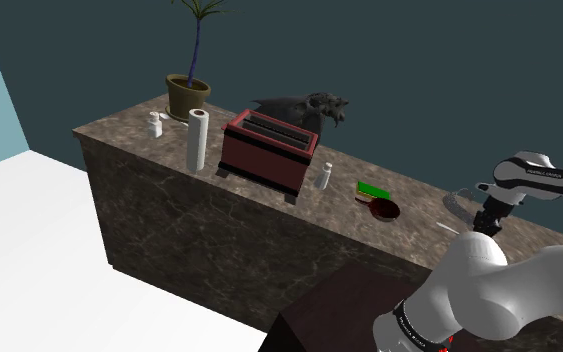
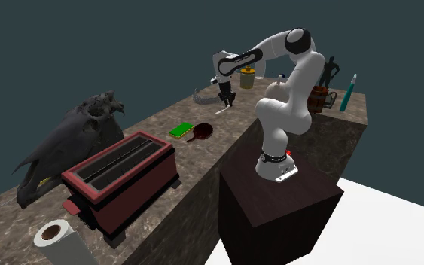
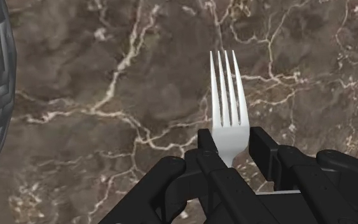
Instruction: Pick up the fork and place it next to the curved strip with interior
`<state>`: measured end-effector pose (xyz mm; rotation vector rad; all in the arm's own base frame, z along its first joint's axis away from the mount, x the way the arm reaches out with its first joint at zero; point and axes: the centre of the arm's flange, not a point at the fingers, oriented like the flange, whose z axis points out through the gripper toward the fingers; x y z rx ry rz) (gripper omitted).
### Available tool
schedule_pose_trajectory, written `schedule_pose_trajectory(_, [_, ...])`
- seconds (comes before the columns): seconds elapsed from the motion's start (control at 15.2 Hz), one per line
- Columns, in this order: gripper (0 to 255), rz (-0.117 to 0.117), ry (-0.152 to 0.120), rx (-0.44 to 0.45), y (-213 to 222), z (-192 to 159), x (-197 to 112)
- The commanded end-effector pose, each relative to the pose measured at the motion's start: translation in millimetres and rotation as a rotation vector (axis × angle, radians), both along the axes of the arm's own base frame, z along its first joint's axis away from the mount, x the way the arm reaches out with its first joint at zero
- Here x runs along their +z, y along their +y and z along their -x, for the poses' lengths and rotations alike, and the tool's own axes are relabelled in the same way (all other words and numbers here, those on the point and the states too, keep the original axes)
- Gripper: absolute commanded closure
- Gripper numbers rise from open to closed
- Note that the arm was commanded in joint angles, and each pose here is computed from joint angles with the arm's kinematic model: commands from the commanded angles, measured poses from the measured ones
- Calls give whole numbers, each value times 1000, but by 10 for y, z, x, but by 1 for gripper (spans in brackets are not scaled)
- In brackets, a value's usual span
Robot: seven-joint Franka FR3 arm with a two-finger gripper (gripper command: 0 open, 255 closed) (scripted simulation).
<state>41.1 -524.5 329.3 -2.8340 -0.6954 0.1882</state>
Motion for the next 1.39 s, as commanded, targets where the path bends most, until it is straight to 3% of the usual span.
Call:
schedule_pose_trajectory(0.0, [255,0,0,0,-3,2,-23])
schedule_pose_trajectory(0.33, [255,0,0,0,-3,2,-23])
schedule_pose_trajectory(0.4, [0,0,0,0,-4,2,-23])
schedule_pose_trajectory(0.73, [0,0,0,0,-4,2,-23])
schedule_pose_trajectory(0.99, [0,0,0,0,-93,-86,461])
schedule_pose_trajectory(1.32, [0,0,0,0,-93,-86,461])
